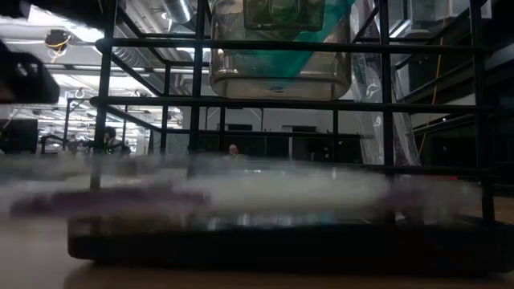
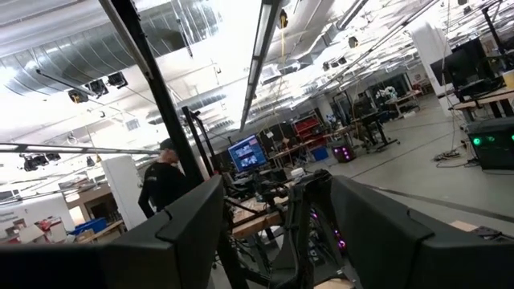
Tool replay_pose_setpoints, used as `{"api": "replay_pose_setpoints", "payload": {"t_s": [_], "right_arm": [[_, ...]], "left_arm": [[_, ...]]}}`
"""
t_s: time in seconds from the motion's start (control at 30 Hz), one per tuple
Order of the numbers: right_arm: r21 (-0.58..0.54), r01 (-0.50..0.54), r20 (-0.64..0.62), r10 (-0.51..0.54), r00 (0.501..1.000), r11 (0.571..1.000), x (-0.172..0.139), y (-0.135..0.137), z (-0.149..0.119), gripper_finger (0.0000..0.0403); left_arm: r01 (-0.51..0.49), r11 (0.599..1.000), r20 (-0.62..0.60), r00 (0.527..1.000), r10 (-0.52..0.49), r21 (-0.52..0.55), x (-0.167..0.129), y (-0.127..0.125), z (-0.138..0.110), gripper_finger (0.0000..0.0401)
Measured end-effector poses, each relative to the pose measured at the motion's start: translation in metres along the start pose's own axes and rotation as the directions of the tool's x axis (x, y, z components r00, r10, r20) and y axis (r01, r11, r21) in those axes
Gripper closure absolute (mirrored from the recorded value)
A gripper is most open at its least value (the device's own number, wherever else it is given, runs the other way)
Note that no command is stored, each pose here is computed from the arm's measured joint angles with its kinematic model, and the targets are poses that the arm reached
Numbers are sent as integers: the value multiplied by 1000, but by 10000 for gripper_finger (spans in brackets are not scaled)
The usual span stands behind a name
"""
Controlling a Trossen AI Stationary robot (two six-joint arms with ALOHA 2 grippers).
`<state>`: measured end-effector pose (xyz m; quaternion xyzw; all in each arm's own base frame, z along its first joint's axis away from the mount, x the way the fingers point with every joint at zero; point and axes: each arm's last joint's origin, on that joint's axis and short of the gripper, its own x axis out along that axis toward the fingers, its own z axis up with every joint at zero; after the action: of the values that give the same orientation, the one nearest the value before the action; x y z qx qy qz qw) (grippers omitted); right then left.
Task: Pick & Place toothbrushing station
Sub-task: Put the purple toothbrush into the mesh organizer
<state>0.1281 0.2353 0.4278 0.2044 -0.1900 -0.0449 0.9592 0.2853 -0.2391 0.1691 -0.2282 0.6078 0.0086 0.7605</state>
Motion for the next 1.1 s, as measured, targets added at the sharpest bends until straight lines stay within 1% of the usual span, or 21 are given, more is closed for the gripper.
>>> {"api": "replay_pose_setpoints", "payload": {"t_s": [0.17,0.33,0.53,0.6,0.67,0.77,0.83,0.9,1.0,1.07,1.1], "right_arm": [[-15,-7,4,7,1000,1000,0,0,0,168],[-48,-39,24,40,999,998,0,1,1,168],[-54,-36,26,38,999,998,1,1,1,168],[-57,-35,26,36,999,998,1,1,0,168],[-64,-35,25,37,999,997,1,1,0,168],[-81,-35,25,37,999,996,1,1,0,168],[-87,-33,24,36,999,996,2,1,0,168],[-91,-31,24,33,999,995,2,0,0,168],[-91,-10,16,12,1000,996,3,-1,-1,168],[-91,2,12,-1,1000,996,4,-1,-1,168],[-92,5,13,-4,1000,996,5,-2,-1,168]], "left_arm": [[9,1000,33,999,-10,11,-24,0,0,399],[-12,999,14,1000,11,46,-47,6,-4,399],[-63,988,-83,994,75,140,-69,19,-13,400],[-81,983,-94,991,97,165,-76,23,-14,400],[-117,977,-78,988,133,177,-83,28,-14,400],[-203,964,-24,977,210,173,-94,38,-11,400],[-271,949,31,962,270,160,-102,45,-8,400],[-349,925,98,936,337,151,-112,49,-3,400],[-478,868,196,871,450,136,-127,54,6,400],[-535,835,264,830,492,127,-136,55,13,400],[-553,825,300,812,501,116,-140,55,16,400]]}}
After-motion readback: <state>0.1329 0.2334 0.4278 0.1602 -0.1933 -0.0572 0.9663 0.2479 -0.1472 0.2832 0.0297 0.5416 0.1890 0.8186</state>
